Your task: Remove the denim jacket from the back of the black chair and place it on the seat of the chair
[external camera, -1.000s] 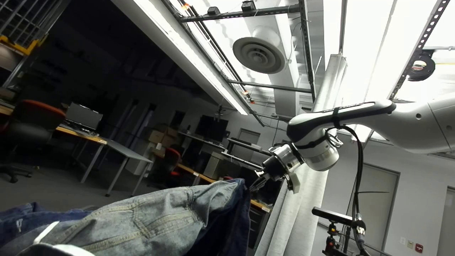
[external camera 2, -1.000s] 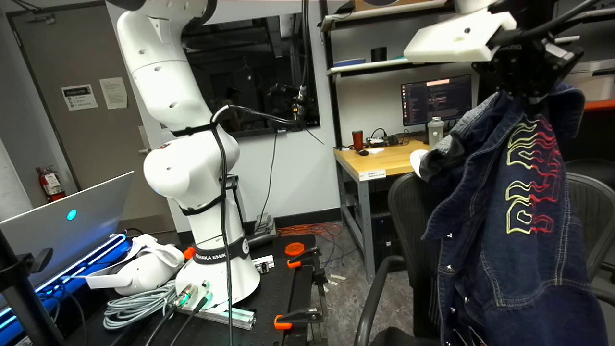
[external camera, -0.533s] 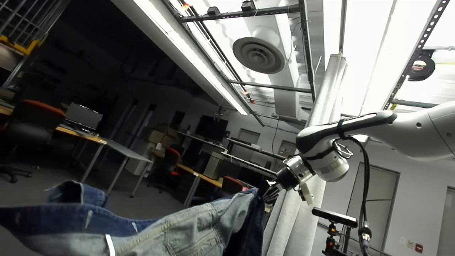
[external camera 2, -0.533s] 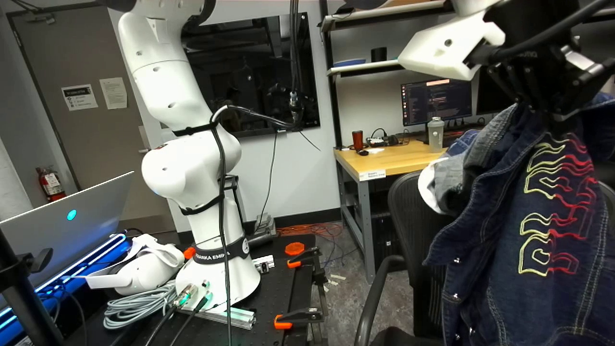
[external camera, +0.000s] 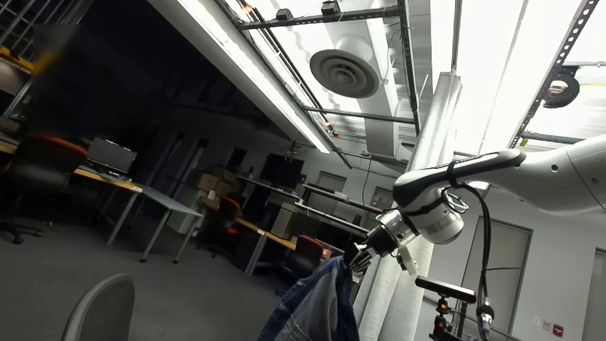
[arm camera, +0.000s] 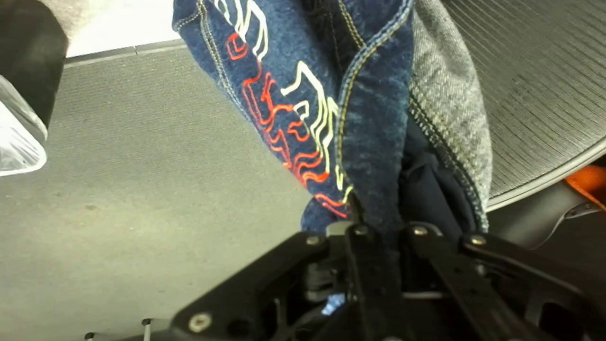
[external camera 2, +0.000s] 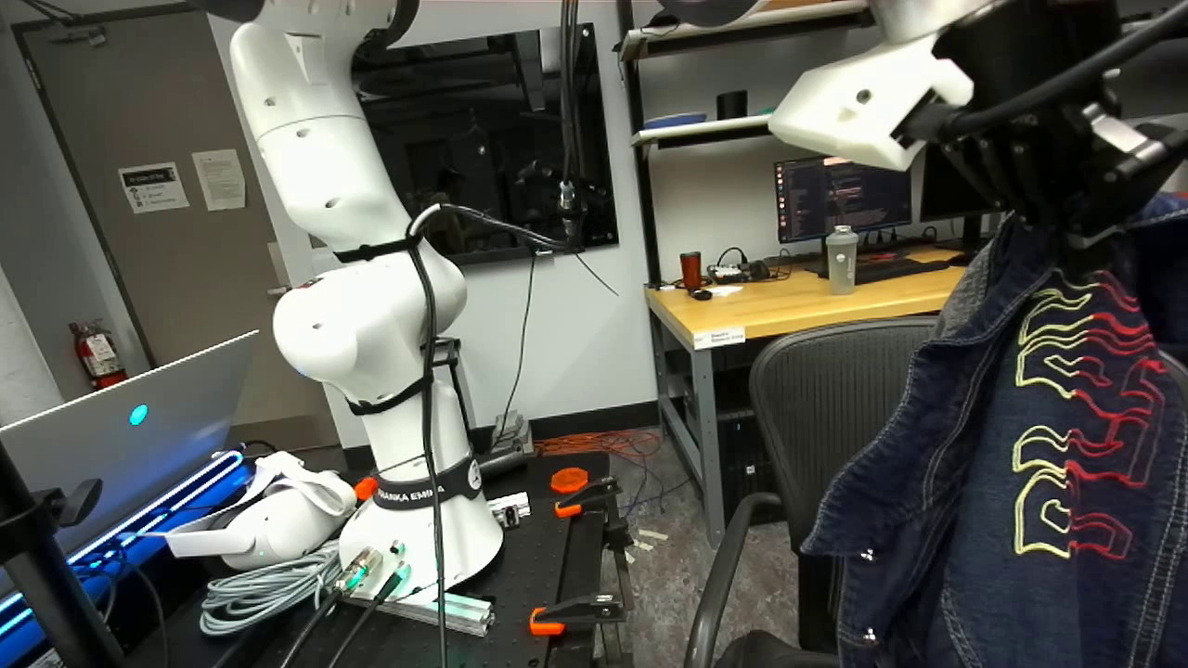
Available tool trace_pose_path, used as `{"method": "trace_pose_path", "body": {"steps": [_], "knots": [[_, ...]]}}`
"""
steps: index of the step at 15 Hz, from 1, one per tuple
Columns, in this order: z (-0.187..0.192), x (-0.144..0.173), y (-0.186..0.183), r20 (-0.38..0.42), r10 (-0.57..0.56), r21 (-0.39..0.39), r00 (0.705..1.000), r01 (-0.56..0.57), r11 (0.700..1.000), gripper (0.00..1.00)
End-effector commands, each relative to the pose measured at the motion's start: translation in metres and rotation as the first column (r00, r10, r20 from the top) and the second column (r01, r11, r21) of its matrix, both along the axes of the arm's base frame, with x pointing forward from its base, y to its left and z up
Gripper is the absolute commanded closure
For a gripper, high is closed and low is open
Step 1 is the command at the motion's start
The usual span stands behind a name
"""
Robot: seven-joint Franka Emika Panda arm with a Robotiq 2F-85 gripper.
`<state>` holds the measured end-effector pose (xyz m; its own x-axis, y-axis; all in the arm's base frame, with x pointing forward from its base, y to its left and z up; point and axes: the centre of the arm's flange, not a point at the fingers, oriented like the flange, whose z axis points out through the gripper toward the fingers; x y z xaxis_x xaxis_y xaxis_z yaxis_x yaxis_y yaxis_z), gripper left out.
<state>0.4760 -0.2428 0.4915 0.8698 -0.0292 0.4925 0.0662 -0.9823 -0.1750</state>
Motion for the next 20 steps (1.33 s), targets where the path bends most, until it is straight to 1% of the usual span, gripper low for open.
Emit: {"method": "trace_pose_path", "body": {"steps": [1, 4, 7, 9, 12, 13, 14, 15, 20], "knots": [[0.009, 0.011, 0.019, 0.011, 0.022, -0.012, 1.000, -0.022, 1.000, 0.98], [-0.009, 0.027, 0.055, -0.037, 0.109, -0.018, 0.993, -0.110, 0.994, 0.98], [-0.030, 0.042, 0.104, -0.093, 0.216, -0.027, 0.972, -0.219, 0.975, 0.98], [-0.044, 0.046, 0.129, -0.130, 0.269, -0.035, 0.954, -0.275, 0.961, 0.98], [-0.057, 0.048, 0.148, -0.165, 0.309, -0.030, 0.936, -0.318, 0.947, 0.98], [-0.059, 0.047, 0.151, -0.173, 0.314, -0.028, 0.934, -0.323, 0.946, 0.65], [-0.061, 0.046, 0.153, -0.178, 0.319, -0.026, 0.931, -0.329, 0.944, 0.63], [-0.061, 0.045, 0.155, -0.183, 0.322, -0.028, 0.929, -0.332, 0.943, 0.57], [-0.054, 0.041, 0.163, -0.174, 0.345, -0.039, 0.922, -0.356, 0.933, 0.19]]}}
